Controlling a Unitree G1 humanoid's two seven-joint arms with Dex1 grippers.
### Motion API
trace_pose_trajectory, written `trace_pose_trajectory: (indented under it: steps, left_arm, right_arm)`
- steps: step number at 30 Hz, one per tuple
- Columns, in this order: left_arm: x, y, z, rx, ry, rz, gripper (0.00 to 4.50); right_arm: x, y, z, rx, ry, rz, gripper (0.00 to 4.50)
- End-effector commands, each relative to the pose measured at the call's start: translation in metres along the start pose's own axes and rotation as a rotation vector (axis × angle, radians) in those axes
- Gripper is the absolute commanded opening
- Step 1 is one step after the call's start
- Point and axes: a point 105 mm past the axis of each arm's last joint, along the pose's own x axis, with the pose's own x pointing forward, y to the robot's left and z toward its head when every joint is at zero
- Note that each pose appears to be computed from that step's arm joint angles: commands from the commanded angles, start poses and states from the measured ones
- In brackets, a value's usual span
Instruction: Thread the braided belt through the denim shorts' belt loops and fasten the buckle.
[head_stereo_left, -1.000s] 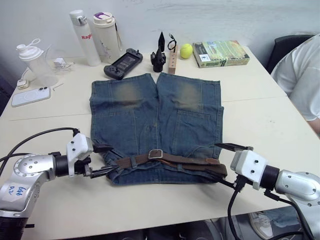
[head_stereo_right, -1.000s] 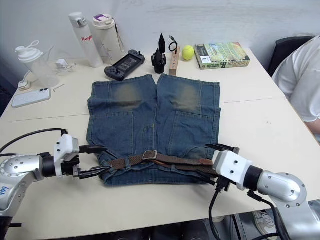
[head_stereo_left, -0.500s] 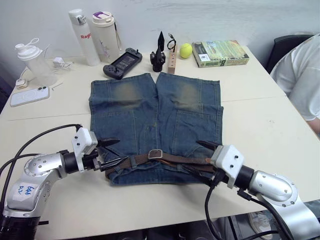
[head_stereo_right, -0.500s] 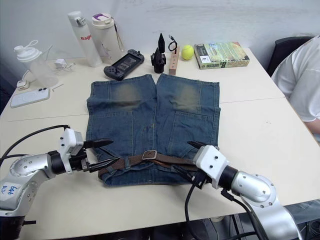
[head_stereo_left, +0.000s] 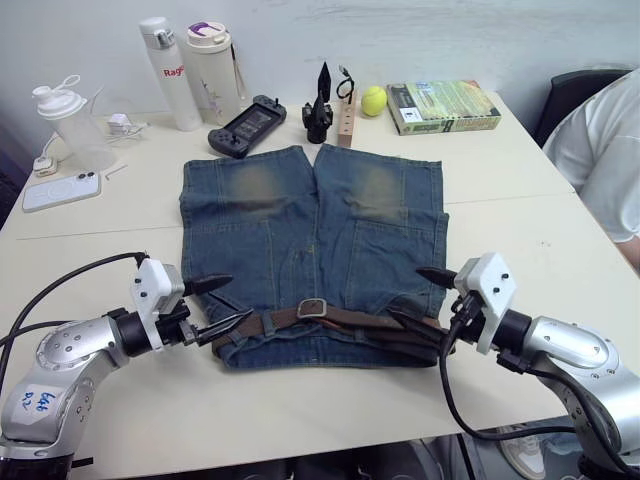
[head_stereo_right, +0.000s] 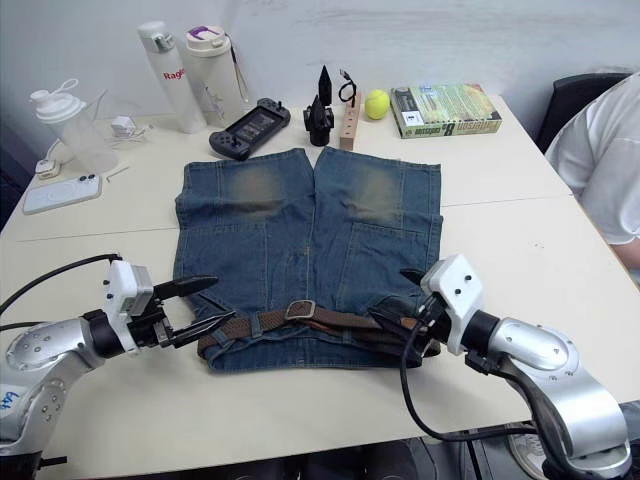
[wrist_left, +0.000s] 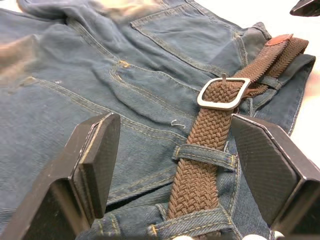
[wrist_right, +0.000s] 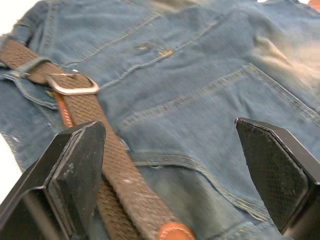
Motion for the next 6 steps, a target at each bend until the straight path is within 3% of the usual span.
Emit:
trace_pose_trajectory:
  steps: [1, 6]
  left_arm:
    - [-0.0042, 0.002, 0.0096, 0.058, -0.028, 0.026, 3.86]
    - [-0.0047, 0.0025, 0.0093, 0.075, -0.031, 0.035, 3.86]
  right_arm:
    - [-0.0021, -0.0024, 0.009, -0.045, -0.027, 0.01, 4.42]
    - [-0.0015, -0.0058, 0.0069, -0.055, -0.015, 0.009, 4.42]
